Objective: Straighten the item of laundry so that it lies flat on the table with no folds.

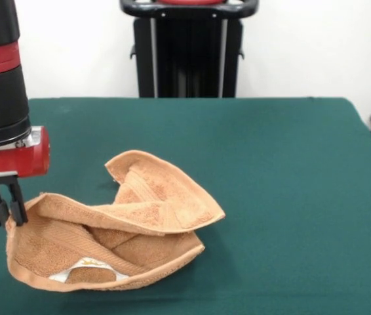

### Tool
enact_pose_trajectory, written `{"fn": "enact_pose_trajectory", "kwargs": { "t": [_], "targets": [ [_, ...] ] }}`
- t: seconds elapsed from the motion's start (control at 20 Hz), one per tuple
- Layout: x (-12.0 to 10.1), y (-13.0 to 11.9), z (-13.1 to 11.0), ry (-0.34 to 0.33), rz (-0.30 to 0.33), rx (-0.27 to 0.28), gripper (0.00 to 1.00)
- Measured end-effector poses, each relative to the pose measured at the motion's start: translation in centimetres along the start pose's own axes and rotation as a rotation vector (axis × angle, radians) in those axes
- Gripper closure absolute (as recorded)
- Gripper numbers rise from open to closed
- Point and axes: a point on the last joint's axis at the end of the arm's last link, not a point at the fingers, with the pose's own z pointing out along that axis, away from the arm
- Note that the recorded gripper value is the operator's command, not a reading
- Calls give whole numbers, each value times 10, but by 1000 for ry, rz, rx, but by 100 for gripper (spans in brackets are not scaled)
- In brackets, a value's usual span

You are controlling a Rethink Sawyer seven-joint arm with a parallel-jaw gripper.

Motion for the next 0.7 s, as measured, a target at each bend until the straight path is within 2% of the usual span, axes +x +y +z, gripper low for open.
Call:
{"fn": "enact_pose_trajectory", "kwargs": {
  "t": [0.7],
  "targets": [
    [-4, -7, -2, -11, 8, 10, 100]
  ]
}}
